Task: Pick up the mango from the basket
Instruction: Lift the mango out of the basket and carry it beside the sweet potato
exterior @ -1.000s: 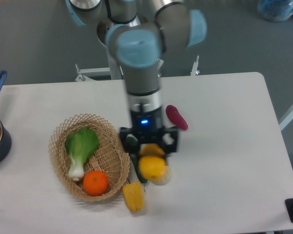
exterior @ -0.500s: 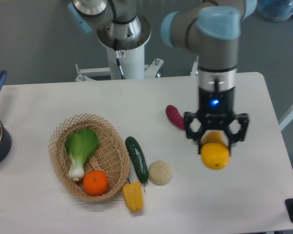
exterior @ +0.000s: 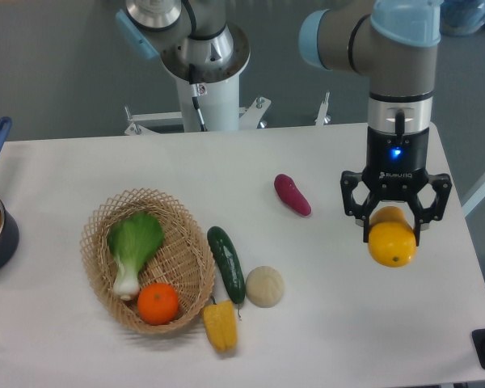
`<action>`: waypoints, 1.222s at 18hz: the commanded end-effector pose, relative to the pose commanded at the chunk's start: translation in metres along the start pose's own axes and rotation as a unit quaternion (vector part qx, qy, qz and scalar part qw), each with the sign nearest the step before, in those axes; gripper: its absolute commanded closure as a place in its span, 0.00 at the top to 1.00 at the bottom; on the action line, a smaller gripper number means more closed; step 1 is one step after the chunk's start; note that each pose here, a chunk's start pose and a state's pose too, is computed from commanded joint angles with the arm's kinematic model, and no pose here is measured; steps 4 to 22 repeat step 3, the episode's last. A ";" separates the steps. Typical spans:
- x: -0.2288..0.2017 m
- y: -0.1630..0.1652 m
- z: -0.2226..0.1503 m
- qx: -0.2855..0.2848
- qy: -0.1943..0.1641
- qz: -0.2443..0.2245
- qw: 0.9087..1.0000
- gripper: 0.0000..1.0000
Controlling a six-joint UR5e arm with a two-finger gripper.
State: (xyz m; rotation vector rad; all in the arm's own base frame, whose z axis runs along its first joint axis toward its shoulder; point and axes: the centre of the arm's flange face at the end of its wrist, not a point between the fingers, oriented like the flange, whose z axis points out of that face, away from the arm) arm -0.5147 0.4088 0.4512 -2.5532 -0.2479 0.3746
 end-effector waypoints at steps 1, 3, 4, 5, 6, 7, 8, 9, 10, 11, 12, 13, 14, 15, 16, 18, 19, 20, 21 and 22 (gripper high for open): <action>0.000 0.000 0.000 0.000 0.000 0.000 1.000 0.40; 0.001 0.001 0.001 -0.001 0.001 0.000 1.000 0.40; 0.001 0.001 0.001 -0.001 0.001 0.000 1.000 0.40; 0.001 0.001 0.001 -0.001 0.001 0.000 1.000 0.40; 0.001 0.001 0.001 -0.001 0.001 0.000 1.000 0.40; 0.001 0.001 0.001 -0.001 0.001 0.000 1.000 0.40; 0.001 0.001 0.001 -0.001 0.001 0.000 1.000 0.40; 0.001 0.001 0.001 -0.001 0.001 0.000 1.000 0.40; 0.001 0.001 0.001 -0.001 0.001 0.000 1.000 0.40; 0.001 0.001 0.001 -0.001 0.001 0.000 1.000 0.40; 0.001 0.001 0.001 -0.001 0.001 0.000 1.000 0.40; 0.001 0.001 0.001 -0.001 0.001 0.000 1.000 0.40; 0.001 0.001 0.001 -0.001 0.001 0.000 1.000 0.40; 0.001 0.001 0.001 -0.001 0.001 0.000 1.000 0.40; 0.001 0.001 0.001 -0.001 0.001 0.000 1.000 0.40; 0.001 0.001 0.001 -0.001 0.001 0.000 1.000 0.40; 0.001 0.001 0.001 -0.001 0.001 0.000 1.000 0.40; 0.001 0.001 0.001 -0.001 0.001 0.000 1.000 0.40; 0.001 0.001 0.001 -0.001 0.001 0.000 1.000 0.40; 0.001 0.001 0.001 -0.001 0.001 0.000 1.000 0.40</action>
